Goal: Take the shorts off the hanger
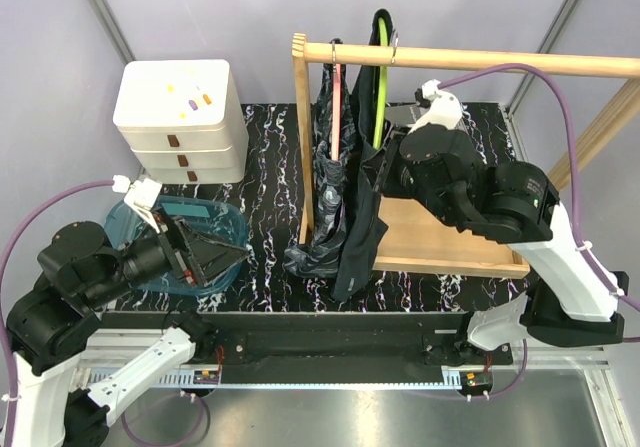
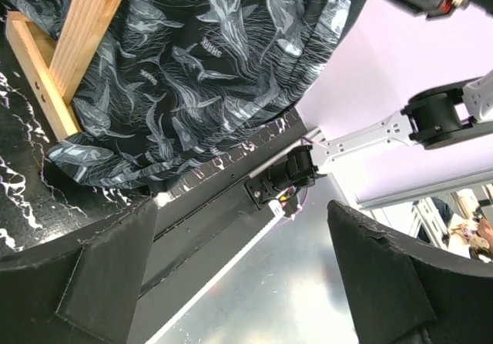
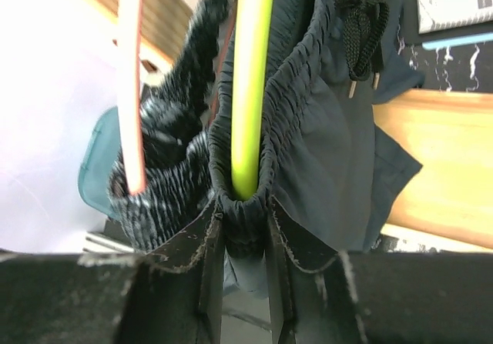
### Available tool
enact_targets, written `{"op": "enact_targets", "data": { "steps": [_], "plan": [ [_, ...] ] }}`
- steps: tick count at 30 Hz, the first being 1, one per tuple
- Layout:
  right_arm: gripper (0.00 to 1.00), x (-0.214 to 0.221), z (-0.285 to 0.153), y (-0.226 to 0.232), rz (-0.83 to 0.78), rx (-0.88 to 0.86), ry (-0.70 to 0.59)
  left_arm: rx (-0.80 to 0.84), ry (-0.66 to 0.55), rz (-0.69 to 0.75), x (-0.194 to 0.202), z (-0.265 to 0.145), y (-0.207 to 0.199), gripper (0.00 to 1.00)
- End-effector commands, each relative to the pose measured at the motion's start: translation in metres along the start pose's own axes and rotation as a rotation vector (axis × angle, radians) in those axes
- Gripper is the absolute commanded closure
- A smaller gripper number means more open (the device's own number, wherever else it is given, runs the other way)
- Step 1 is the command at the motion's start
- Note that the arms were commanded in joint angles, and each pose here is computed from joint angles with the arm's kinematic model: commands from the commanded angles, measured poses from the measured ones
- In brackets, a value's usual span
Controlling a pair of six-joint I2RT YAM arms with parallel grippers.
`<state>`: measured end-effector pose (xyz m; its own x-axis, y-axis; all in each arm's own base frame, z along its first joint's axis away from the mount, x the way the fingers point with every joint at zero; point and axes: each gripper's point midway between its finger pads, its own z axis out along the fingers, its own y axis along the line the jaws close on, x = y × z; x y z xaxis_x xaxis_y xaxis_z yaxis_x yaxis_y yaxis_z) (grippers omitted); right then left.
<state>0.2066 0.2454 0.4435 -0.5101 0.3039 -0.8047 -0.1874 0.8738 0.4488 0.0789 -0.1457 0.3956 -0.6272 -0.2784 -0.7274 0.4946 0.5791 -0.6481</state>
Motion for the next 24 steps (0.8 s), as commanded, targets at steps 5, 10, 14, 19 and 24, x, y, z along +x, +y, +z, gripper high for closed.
{"op": "enact_targets", "data": {
  "steps": [5,10,14,19,24],
  "plan": [
    [1.0,-0.047,0.014,-0.022,0.099,0.072,-0.095,0.27,0.039,0.083,-0.016,-0.004,-0.06,0.09],
    [1.0,-0.05,0.023,-0.029,0.105,0.086,-0.073,0.388,0.082,0.097,-0.027,0.001,-0.087,0.11],
    [1.0,-0.043,0.026,-0.036,0.097,0.104,-0.054,0.426,0.046,0.125,-0.042,0.004,-0.099,0.11],
    [1.0,-0.012,0.027,-0.058,0.12,0.138,-0.012,0.527,0.038,0.083,-0.056,0.013,-0.12,0.12],
    [1.0,0.008,0.011,-0.075,0.189,0.095,-0.016,0.61,0.053,0.106,-0.063,0.029,-0.153,0.15]
  ]
}}
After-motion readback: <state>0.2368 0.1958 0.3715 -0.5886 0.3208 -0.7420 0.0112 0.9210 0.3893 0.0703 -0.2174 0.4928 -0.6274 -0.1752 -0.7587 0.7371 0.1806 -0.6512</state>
